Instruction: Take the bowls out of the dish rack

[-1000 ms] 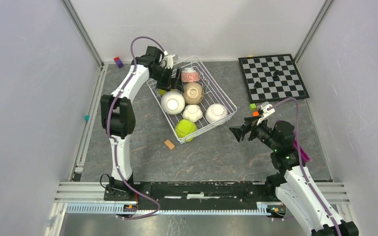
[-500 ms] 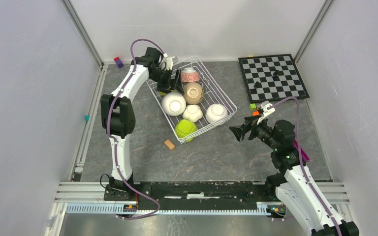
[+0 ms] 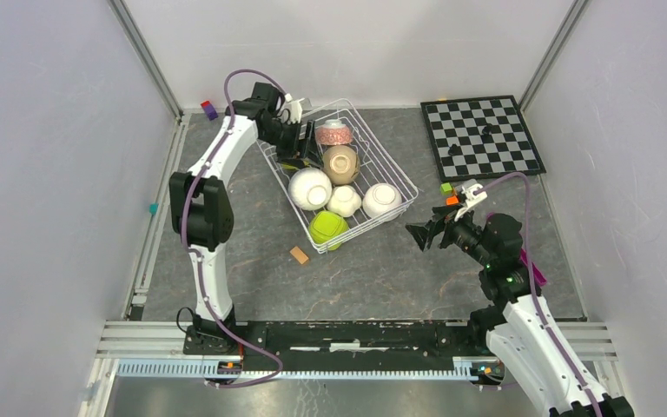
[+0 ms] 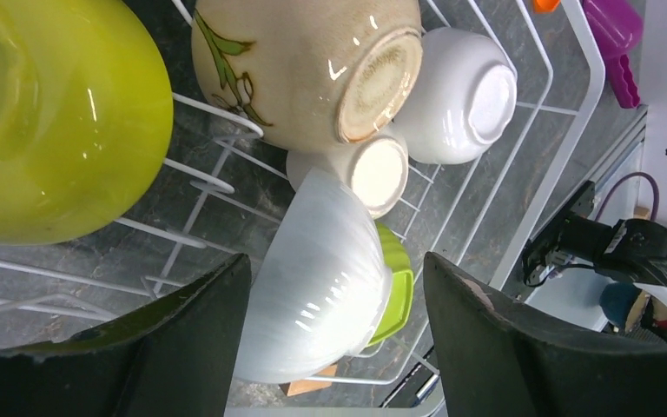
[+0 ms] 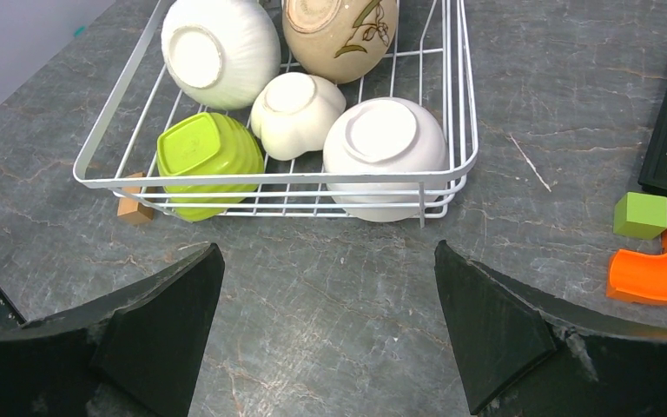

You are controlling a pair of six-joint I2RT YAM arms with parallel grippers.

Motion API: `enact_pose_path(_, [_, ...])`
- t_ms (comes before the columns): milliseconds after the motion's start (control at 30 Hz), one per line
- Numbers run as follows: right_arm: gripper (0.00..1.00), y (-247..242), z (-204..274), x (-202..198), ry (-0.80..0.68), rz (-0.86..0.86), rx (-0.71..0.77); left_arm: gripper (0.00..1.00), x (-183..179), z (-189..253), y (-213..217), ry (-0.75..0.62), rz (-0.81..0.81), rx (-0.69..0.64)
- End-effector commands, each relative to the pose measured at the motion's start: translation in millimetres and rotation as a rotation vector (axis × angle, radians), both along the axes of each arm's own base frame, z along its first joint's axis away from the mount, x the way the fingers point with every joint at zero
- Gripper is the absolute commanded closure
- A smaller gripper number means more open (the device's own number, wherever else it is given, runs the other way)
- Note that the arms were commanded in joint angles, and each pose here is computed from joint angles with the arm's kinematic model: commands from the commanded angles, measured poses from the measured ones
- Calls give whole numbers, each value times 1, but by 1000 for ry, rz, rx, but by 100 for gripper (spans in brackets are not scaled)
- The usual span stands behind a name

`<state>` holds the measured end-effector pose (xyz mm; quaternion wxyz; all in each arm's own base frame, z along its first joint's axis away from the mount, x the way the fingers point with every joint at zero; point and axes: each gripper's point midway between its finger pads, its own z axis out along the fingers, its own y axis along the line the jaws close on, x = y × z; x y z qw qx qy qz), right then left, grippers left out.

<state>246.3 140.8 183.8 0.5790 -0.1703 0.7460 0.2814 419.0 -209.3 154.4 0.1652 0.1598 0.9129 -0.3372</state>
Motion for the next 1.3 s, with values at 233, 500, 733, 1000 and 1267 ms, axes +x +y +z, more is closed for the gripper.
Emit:
enact_pose_path(233, [2,-2,24,2,-53,-18,6,25,-25,24,-7,10,-6,-45])
enact_pose_path(500, [2,-3,21,1,-47,-19,3,27,-41,37,-24,22,-52,-96])
enact_pose_path(733, [2,-5,22,2,-56,-30,-3,29,-52,36,-24,23,-55,-76])
enact_pose_path(1000, [2,-5,21,2,-60,-27,-5,29,-64,10,-23,1,-65,78])
enact_pose_path(1267, [2,-5,20,1,-55,-28,-6,33,-68,2,-26,-146,-87,292])
